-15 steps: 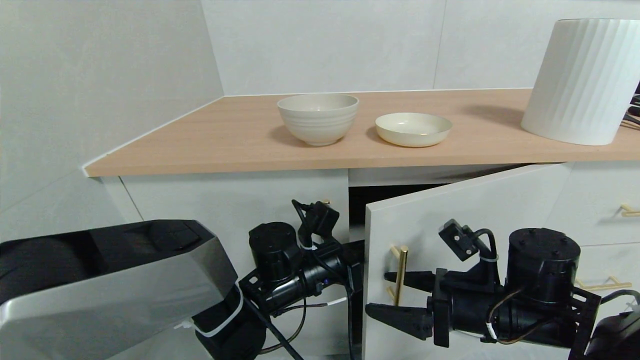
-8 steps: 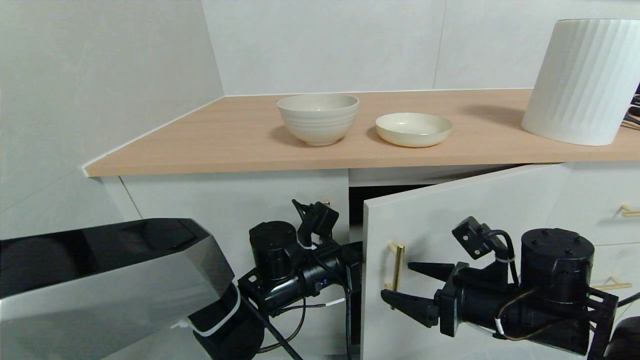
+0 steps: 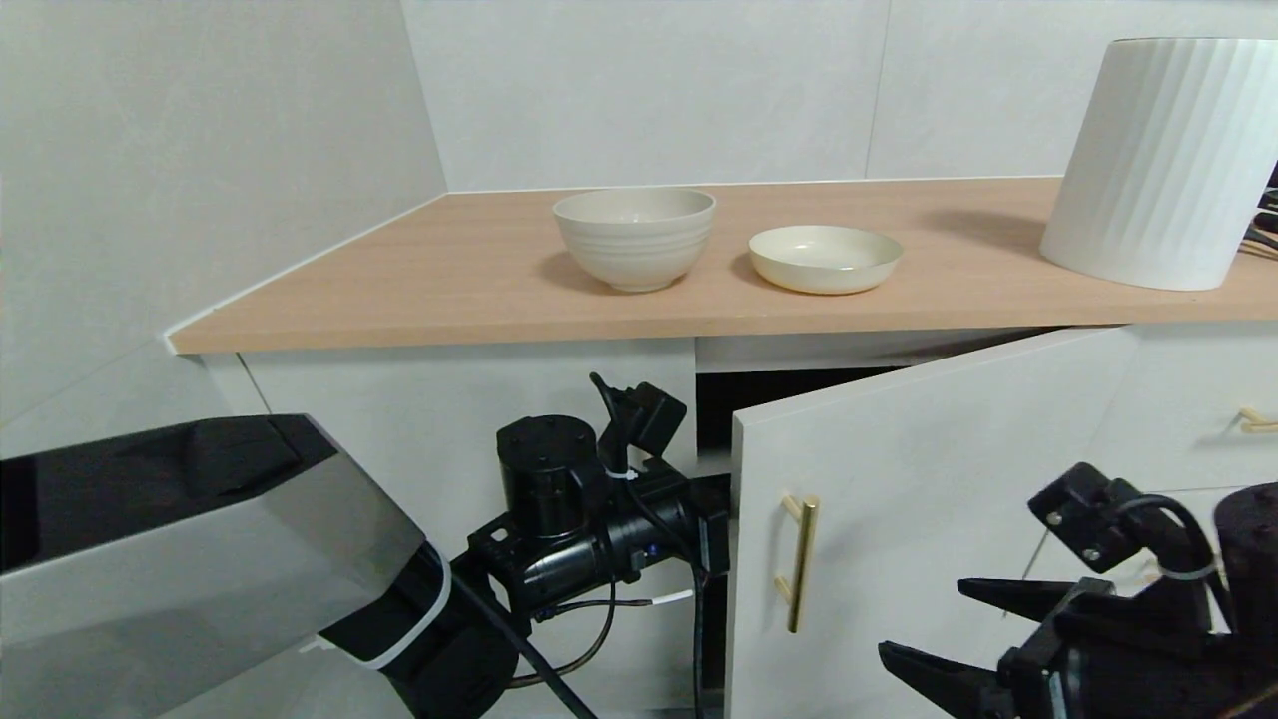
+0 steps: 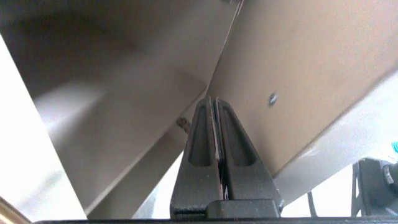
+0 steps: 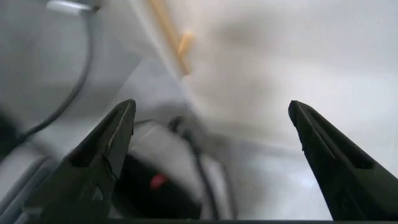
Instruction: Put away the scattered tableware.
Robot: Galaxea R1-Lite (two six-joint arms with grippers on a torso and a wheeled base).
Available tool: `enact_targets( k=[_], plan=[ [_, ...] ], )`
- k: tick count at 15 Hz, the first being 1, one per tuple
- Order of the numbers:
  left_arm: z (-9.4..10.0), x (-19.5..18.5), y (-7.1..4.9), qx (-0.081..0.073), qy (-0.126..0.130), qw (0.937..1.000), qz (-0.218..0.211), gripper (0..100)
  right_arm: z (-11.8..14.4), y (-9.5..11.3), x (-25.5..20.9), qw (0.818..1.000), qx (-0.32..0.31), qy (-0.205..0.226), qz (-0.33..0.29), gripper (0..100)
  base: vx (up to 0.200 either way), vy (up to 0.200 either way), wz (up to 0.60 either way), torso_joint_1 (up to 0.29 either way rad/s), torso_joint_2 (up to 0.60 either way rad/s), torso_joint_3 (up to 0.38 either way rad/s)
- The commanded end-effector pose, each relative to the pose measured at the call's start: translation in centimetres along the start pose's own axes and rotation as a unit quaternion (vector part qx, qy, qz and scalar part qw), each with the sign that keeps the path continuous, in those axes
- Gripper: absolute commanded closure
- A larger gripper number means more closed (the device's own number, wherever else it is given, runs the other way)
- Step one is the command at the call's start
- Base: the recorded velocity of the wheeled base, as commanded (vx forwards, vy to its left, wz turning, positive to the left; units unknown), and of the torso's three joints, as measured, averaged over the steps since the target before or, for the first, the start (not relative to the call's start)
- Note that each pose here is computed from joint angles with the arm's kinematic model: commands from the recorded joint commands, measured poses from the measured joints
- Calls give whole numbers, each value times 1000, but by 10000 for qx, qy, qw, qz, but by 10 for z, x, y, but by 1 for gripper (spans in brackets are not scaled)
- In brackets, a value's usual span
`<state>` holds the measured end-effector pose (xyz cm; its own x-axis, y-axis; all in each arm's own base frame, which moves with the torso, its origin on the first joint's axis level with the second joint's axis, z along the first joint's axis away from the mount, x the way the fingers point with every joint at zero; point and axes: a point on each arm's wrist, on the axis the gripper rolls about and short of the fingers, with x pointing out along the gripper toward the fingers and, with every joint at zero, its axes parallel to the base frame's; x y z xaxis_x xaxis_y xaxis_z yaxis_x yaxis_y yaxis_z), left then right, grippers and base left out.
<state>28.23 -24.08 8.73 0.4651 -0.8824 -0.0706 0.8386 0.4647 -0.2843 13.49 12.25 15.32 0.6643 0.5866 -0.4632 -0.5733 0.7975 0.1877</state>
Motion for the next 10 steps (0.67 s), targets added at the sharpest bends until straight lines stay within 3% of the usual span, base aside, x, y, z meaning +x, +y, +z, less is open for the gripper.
enact_targets(
  k=[1, 7, 10],
  plan=[
    [2, -4, -3, 5, -12, 10000, -10, 100, 14, 6, -35, 9970, 161, -585, 479, 0, 0, 0, 0, 0, 0, 0],
    [-1, -3, -3, -12, 33, 10000, -14, 100, 13, 6, -32, 9975, 161, -510, 461, 0, 0, 0, 0, 0, 0, 0],
    [-1, -2, -3, -8, 29, 10000, -23, 100, 12, 5, -31, 9976, 154, -488, 455, 0, -200, 0, 0, -1, 5, -2]
  ],
)
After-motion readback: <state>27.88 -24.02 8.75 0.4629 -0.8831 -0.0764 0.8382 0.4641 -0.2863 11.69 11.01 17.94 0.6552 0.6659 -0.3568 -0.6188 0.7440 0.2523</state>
